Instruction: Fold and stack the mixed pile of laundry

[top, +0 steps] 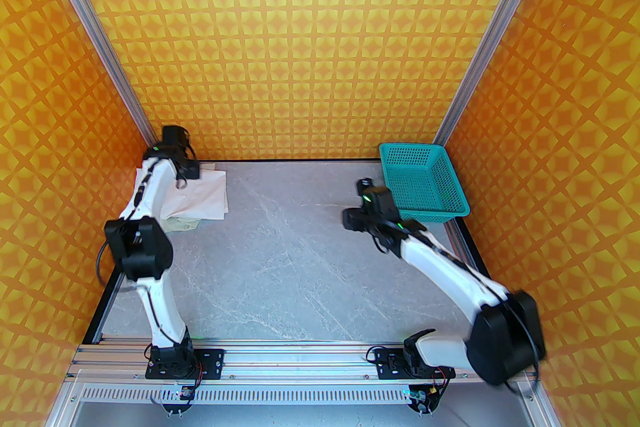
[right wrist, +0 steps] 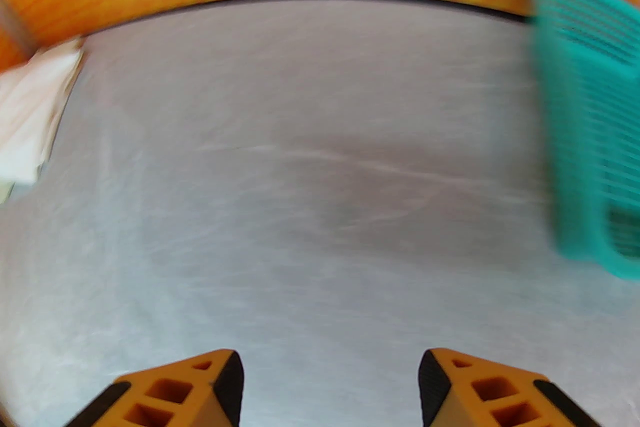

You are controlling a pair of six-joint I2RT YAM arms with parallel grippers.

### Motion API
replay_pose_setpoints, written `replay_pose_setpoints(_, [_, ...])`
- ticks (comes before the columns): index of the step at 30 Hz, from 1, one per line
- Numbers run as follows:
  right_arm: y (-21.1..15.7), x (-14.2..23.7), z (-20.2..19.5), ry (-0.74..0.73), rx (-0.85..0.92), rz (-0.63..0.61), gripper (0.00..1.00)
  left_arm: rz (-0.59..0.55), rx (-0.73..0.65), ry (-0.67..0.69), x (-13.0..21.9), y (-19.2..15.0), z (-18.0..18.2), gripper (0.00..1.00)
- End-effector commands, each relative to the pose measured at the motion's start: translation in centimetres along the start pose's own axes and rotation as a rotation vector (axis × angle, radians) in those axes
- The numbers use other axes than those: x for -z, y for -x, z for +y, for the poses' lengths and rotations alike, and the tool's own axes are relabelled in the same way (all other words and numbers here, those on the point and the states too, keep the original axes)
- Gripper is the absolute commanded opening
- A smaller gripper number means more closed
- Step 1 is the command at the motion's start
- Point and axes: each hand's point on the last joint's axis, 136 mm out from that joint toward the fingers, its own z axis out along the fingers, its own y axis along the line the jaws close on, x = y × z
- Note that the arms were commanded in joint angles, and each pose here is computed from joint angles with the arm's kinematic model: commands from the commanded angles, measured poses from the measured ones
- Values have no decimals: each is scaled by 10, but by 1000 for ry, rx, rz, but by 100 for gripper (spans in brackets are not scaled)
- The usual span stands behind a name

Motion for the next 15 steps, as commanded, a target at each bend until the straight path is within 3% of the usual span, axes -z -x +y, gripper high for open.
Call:
replay_pose_setpoints(1, [0, 7, -43, -169, 8, -146, 64, -99, 70, -201, 16, -10, -50, 69])
replay_pose_setpoints(6, [-19, 18, -90, -377, -2, -325, 85, -92, 68, -266, 25, -78, -81, 68])
replay_pose_setpoints(15, [-13, -15, -91, -314, 30, -462, 89, -53, 116, -337, 39, -173, -83, 67])
